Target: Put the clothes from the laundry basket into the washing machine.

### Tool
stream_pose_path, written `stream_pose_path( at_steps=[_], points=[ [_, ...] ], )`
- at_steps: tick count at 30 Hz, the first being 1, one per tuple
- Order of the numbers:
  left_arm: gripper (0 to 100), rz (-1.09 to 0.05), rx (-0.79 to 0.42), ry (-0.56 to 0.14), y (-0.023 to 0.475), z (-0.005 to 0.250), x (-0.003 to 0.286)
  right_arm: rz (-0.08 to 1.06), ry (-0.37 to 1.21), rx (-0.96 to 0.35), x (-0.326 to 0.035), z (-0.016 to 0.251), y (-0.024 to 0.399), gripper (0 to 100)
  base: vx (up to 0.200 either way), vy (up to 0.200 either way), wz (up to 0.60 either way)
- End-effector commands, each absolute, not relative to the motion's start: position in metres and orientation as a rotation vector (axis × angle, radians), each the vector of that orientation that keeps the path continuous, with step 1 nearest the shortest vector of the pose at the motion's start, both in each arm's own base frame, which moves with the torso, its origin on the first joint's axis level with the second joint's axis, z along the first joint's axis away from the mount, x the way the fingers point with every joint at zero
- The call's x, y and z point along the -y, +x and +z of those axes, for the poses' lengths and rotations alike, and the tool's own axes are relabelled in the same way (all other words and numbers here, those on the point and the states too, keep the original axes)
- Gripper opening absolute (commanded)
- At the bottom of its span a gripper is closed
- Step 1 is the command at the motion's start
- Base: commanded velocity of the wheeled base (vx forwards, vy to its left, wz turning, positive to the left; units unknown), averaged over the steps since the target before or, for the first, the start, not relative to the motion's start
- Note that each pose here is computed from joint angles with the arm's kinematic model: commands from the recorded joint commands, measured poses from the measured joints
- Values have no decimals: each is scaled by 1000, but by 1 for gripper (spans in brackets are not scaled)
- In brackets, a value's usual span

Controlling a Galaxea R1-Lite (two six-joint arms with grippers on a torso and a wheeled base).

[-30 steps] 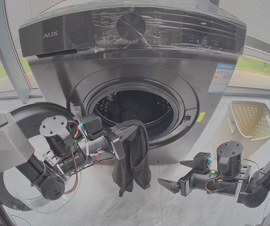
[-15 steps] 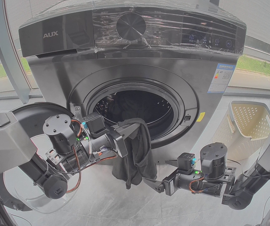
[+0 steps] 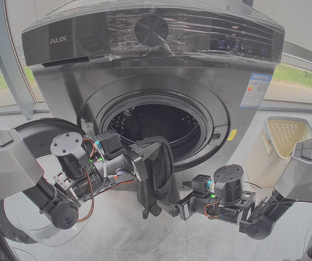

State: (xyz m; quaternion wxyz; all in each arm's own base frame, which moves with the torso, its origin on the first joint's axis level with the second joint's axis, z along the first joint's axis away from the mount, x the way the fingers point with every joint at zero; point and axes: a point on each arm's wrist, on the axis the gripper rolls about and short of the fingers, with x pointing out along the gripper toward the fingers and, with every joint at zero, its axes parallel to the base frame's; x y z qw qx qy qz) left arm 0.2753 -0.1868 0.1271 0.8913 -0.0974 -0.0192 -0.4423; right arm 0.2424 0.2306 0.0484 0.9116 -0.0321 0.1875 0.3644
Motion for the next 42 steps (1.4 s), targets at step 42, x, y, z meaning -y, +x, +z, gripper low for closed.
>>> stream_pose_path(
  at_steps=[42],
  points=[
    [0, -910, 48, -204, 273, 128, 184, 565, -64, -347, -207, 48, 281, 100, 0, 0, 0]
  ],
)
